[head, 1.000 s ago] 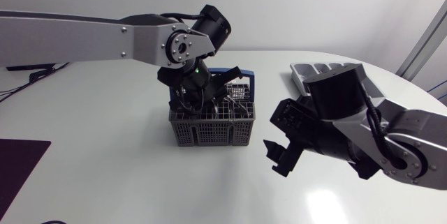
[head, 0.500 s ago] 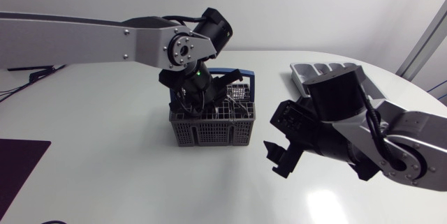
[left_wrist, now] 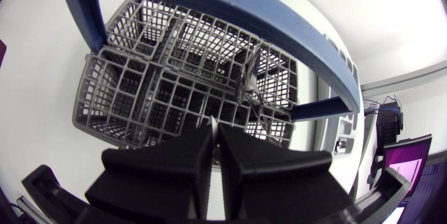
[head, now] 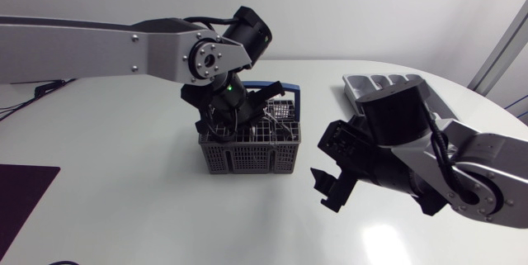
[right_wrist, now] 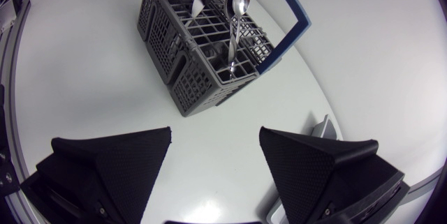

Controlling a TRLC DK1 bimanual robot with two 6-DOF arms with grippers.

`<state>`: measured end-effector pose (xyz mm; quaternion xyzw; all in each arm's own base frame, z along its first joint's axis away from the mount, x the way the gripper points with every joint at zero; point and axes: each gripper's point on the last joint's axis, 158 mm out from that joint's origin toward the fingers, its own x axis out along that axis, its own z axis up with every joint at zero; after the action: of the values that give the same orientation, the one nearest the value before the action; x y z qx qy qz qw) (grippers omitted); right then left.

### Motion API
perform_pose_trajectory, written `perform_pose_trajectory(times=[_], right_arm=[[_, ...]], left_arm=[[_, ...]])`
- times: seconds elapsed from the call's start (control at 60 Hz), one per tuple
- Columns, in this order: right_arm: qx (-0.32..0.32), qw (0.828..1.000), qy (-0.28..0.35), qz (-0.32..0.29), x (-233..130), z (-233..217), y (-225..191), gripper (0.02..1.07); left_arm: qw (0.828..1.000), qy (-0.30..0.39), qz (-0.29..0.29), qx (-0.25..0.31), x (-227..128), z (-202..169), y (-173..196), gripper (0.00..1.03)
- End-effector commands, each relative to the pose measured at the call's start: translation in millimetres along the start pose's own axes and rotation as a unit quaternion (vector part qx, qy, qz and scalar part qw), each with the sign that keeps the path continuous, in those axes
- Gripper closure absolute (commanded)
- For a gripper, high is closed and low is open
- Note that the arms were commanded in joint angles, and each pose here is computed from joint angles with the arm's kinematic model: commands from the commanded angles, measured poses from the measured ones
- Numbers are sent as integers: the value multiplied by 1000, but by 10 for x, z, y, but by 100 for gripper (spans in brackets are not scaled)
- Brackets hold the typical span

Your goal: Unload the cutlery basket into the drawer organizer.

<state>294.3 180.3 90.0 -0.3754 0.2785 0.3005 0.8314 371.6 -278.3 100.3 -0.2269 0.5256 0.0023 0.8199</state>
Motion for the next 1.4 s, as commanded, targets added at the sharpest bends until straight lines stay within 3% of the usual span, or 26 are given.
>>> perform_pose_trajectory(times=[0.0, 0.617, 1.0, 1.383], right_arm=[[0, 1000, 12, 5, 50, -94, 78, 16], [-13, 1000, -1, -7, -19, 28, 111, 16], [12, 999, -37, -31, -263, 221, -28, 16], [43, 995, -85, 2, -526, 566, 15, 15]], left_arm=[[1000, -4, 3, -1, -80, -30, 66, 98], [996, -49, -69, -13, -529, 98, -73, 97], [988, -81, -128, -24, -966, 162, -174, 97], [981, -87, -167, -37, -1227, 106, -298, 97]])
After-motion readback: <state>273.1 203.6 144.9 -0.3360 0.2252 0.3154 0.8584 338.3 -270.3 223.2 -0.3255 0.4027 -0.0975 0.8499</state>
